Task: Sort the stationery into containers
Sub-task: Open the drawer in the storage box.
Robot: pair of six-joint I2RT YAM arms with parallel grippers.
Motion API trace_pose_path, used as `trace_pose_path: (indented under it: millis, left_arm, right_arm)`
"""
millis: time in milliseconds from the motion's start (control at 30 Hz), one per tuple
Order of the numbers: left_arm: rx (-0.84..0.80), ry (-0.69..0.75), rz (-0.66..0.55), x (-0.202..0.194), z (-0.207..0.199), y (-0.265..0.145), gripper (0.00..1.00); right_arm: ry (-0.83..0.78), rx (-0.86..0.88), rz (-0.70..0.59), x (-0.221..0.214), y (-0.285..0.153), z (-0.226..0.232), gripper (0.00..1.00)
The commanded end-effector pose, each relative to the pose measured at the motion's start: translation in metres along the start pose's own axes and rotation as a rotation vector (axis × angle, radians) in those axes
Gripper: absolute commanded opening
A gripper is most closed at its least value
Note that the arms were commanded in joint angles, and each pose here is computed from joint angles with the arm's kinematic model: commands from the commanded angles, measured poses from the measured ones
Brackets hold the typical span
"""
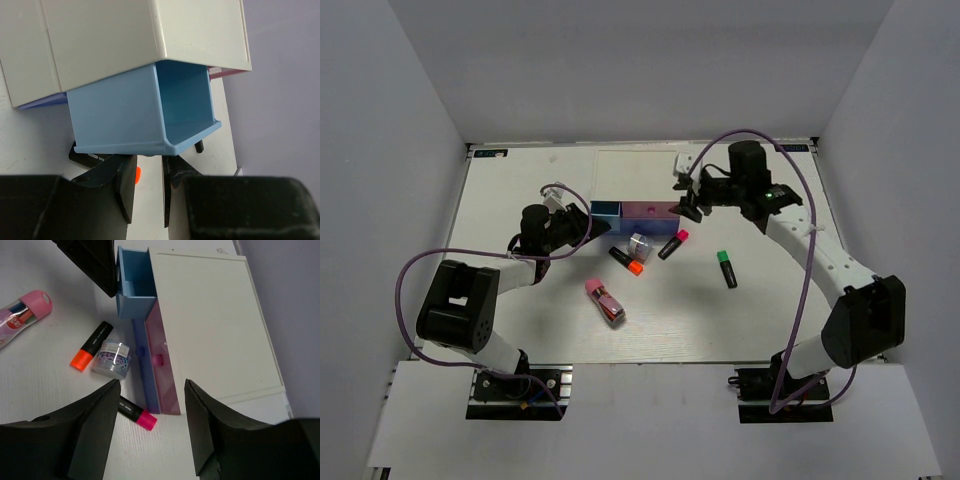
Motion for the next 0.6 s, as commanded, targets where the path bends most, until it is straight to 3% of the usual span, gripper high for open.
trace_pose_path:
  millis: [0,567]
  left_arm:
    - [0.027,-0.042,0.133,-0.03,0.01,-0.001,0.06]
    - [0.016,-0.056,0.132,-0.03,0.009,0.001,0.06]
  right_arm:
    - [-0.084,-0.041,-0.007,0.016,0.019,-0.007,0.6]
    - [-0.187,-0.152,0.141,-0.006,0.09,-0.025,0.62]
Point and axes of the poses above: each gripper's point midway between its finger pads, its own y axis out along the fingers, its own z axis along the line the jaws close on, x = y × z, the point moved 5 cm from there along -y, back along the fingers, and after that the axes turned 7 degrees about y, right-handed, at the moved point
